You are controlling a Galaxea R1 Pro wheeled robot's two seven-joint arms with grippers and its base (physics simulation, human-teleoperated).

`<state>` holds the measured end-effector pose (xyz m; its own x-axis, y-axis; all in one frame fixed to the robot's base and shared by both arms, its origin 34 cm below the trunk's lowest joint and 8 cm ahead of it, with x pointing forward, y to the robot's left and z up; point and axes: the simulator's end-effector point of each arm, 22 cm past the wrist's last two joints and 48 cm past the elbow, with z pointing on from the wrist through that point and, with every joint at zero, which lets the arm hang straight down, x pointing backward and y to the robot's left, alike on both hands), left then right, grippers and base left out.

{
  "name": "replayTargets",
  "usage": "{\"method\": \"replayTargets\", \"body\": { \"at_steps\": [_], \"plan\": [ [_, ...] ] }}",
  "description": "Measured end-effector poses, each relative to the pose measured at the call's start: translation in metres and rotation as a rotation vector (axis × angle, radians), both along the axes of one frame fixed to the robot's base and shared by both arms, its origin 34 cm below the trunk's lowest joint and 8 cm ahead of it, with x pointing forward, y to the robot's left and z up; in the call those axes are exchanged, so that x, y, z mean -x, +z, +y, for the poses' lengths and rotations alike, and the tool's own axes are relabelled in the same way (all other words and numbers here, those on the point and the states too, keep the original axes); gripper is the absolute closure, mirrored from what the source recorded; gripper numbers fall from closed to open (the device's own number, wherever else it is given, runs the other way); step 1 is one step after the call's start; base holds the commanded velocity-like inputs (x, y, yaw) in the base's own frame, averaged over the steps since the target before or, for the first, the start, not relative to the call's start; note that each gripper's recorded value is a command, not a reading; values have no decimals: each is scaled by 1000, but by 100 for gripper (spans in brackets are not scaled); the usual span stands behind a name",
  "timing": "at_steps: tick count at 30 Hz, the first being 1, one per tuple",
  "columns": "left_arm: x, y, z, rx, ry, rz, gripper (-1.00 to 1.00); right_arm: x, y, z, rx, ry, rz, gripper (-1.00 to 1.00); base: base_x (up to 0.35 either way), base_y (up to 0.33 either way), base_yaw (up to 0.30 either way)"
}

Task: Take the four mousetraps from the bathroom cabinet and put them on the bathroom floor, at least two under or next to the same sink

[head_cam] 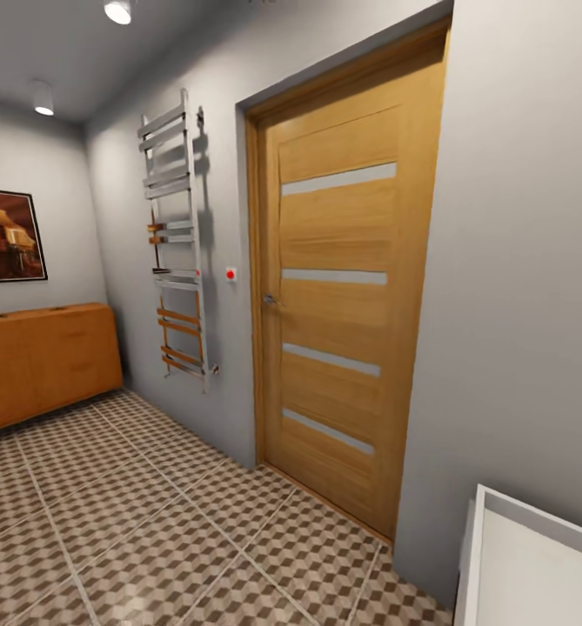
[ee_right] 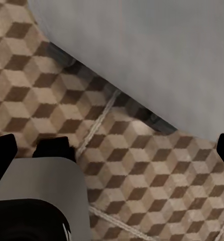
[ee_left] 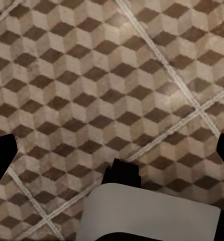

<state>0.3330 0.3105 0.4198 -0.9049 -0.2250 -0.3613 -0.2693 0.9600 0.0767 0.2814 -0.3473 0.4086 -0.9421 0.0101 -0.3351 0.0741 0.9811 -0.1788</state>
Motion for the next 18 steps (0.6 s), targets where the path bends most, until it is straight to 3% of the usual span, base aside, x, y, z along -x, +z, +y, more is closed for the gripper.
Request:
{"method": "replayTargets", "body": {
  "at_steps": [7,18],
  "plan": [
    [-1,0,-1,1,2,-4,-100,-1,0,1,3,19,1,-100,0,0,287],
    [-1,1,0,-1,10,-6,-100,-3,0,6,19,117,10,-100,0,0,287]
  ]
}}
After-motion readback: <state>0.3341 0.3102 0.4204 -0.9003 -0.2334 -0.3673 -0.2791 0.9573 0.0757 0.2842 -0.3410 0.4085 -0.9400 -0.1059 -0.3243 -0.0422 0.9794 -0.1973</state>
